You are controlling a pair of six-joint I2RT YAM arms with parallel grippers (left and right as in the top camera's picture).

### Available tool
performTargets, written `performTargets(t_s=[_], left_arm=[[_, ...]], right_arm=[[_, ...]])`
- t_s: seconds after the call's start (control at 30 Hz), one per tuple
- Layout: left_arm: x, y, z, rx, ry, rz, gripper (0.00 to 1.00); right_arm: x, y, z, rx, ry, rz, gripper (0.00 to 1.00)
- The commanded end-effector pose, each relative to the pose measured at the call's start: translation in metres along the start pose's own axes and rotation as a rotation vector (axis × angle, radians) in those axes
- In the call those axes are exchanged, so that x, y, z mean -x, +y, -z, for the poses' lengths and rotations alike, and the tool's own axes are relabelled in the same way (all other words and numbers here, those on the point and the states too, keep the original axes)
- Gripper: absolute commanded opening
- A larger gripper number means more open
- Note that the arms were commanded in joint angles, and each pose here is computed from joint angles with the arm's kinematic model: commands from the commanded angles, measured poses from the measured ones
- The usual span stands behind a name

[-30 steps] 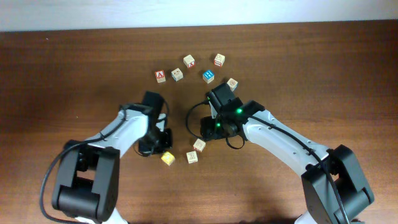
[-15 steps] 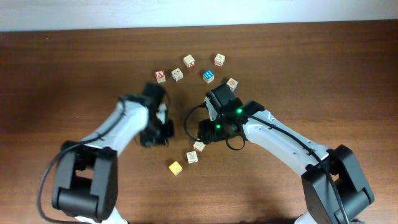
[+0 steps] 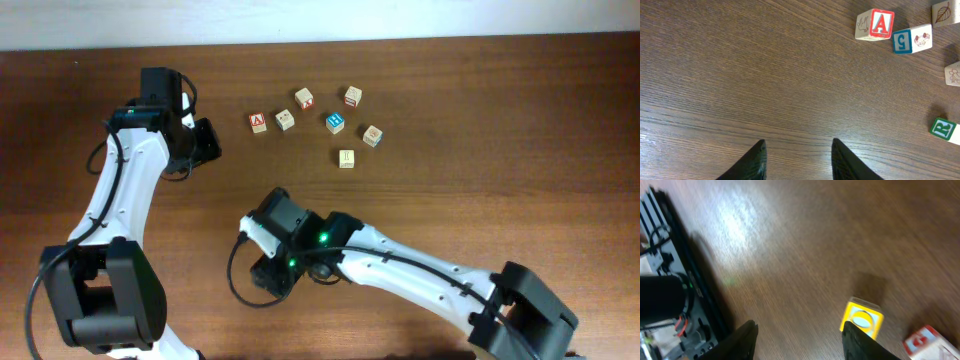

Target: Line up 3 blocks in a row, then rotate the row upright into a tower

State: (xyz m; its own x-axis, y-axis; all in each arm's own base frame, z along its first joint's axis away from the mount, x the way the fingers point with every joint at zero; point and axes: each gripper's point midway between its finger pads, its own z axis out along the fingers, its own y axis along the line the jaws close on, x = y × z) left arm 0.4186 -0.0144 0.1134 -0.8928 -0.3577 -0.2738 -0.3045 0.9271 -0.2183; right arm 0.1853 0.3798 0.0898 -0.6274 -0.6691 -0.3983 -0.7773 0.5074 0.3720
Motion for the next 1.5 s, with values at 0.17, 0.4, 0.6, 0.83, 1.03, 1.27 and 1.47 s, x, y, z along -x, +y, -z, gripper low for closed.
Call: performTargets(t_s=[0.17,0.4,0.6,0.83,1.03,1.27,1.47], left_arm=[[0.007,0.002,0.005,0.012,-0.03,-0.009,0.43],[0.006,0.005,0.005,0.029,-0.025,-0.008,0.44],[0.006,0.005,0.005,0.029,-0.027,-0.009,0.45],[0.006,0.005,0.005,0.028,-0.028,-0.008,0.45],[0.006,0.005,0.005,0.028,-0.028,-0.009,0.45],[0.005,0.006,0.004,0.031,-0.02,-0.008,0.45],[0.004,0.006,0.004,0.032,-0.018,-0.007,0.45]], right_arm=[[-0.016,-0.01,-0.04,-0.034,0.168,-0.011,0.55],[-0.023,-0.051,-0.039,-0.143,0.201,-0.202,0.55],[-0.019,-0.073,-0.033,-0.199,0.181,-0.244,0.55],[-0.016,-0.106,-0.021,-0.243,0.15,-0.34,0.55],[-0.014,-0.128,-0.012,-0.268,0.131,-0.387,0.55],[-0.02,-0.148,-0.004,-0.33,0.117,-0.534,0.54],[-0.032,-0.156,0.003,-0.349,0.149,-0.636,0.54]])
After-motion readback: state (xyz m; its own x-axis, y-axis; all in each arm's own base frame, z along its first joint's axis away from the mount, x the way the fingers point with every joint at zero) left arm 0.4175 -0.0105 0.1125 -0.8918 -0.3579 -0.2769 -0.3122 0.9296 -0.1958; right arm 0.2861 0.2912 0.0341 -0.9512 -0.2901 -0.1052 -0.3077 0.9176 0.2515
